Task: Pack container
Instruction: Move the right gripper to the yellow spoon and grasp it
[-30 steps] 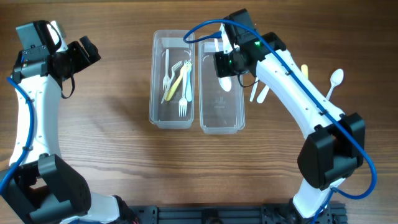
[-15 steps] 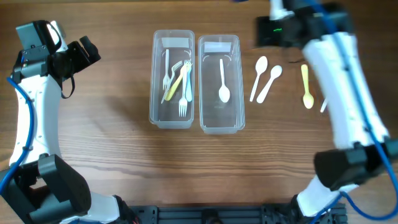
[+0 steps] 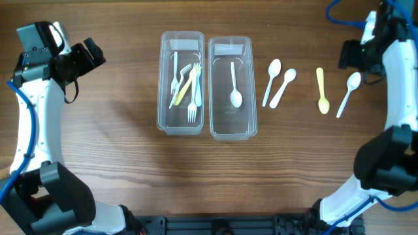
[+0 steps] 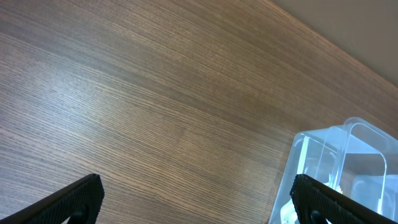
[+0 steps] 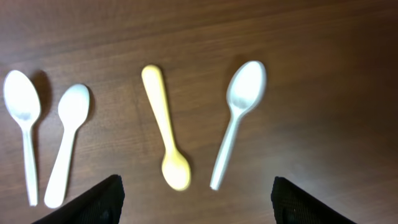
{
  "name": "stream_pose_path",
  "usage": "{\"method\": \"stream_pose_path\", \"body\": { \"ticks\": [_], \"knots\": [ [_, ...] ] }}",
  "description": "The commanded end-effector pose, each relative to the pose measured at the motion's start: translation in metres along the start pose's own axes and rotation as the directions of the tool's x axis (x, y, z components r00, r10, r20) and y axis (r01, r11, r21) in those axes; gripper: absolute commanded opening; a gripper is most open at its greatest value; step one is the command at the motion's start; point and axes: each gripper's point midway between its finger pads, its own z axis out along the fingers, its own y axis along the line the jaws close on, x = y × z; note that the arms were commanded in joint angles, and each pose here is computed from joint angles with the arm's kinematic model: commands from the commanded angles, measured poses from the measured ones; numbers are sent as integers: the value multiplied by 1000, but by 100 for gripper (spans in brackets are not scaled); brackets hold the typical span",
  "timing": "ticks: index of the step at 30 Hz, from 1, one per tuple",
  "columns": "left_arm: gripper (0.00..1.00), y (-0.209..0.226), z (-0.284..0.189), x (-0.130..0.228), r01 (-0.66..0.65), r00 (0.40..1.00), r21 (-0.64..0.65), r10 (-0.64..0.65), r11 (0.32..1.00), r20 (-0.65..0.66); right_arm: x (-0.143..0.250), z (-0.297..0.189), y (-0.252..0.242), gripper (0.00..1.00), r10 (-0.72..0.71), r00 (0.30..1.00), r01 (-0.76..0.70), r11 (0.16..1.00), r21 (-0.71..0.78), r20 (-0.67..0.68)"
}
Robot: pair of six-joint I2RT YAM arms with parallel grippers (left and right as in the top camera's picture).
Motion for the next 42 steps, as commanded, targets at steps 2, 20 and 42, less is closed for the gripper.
{"method": "stream_pose_path", "body": {
  "ticks": [2, 20, 42],
  "knots": [
    [100, -4, -14, -12, 0, 999, 10, -1, 1000, 44, 28, 50, 23, 75, -51, 995, 41, 993, -109, -91],
    [100, -4, -14, -12, 0, 999, 10, -1, 1000, 44, 111, 125, 31, 88, -87, 959, 53, 990, -129, -269],
    [100, -4, -14, -12, 0, 999, 10, -1, 1000, 44, 72, 137, 29, 83, -194, 976, 182, 976, -116, -97]
  ]
}}
